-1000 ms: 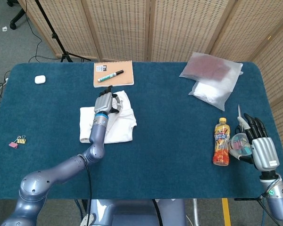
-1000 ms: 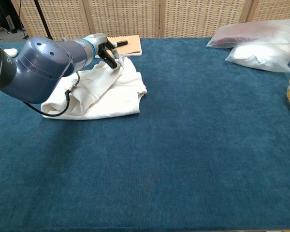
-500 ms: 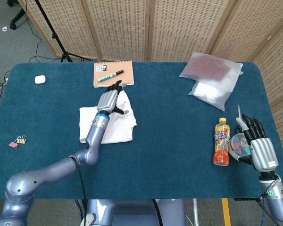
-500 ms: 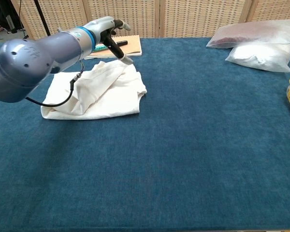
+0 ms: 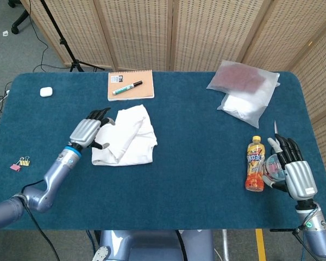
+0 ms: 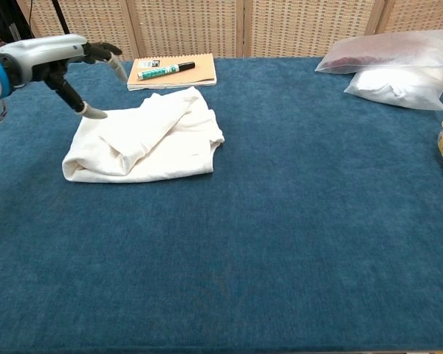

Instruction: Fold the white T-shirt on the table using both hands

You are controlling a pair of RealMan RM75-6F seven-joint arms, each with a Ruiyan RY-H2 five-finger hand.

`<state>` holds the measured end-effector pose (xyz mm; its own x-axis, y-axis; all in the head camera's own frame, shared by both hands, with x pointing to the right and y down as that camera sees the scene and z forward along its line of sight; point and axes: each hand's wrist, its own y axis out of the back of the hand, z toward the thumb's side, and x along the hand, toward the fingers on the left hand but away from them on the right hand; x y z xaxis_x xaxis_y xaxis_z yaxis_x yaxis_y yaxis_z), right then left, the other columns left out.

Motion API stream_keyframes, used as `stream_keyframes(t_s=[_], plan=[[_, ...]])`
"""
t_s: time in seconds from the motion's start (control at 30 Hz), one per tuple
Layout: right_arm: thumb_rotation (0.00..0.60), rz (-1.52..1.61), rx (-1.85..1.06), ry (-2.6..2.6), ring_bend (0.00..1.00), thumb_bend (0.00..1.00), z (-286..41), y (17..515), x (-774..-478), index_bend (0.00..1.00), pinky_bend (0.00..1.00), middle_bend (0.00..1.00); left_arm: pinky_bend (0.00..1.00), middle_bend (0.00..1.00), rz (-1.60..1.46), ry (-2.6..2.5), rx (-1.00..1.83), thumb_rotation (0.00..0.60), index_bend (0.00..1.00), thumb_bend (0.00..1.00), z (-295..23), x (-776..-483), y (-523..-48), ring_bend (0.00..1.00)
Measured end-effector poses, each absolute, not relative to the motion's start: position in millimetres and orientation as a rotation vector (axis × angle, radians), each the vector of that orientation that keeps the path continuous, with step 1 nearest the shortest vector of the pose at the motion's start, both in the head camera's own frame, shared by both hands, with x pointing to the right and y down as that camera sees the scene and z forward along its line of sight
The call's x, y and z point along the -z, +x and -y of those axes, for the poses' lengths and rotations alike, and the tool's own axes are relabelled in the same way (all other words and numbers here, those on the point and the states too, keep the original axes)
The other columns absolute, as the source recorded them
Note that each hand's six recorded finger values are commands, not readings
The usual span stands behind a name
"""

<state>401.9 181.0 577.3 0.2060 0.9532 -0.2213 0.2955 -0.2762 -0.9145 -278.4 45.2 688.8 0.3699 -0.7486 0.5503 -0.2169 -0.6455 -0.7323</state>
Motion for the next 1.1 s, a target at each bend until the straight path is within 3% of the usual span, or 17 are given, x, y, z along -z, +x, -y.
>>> stream_keyframes(t_s=[0.27,1.1], plan=[[0.600,1.171,-1.093,-1.722,0.00,0.00,-181.4,400.6,-578.6,0.00,0.00,0.00,0.00,0.00,-0.743,-2.018,1.276,0.600,0.37,0.22,-53.3,-696.6,-305.2,0.00],[0.600,1.171,-1.107,-1.718,0.00,0.00,-180.2,402.7,-580.7,0.00,0.00,0.00,0.00,0.00,-0.603,-1.970,1.263,0.600,0.46,0.28,-65.3,-736.2,-274.9,0.00]])
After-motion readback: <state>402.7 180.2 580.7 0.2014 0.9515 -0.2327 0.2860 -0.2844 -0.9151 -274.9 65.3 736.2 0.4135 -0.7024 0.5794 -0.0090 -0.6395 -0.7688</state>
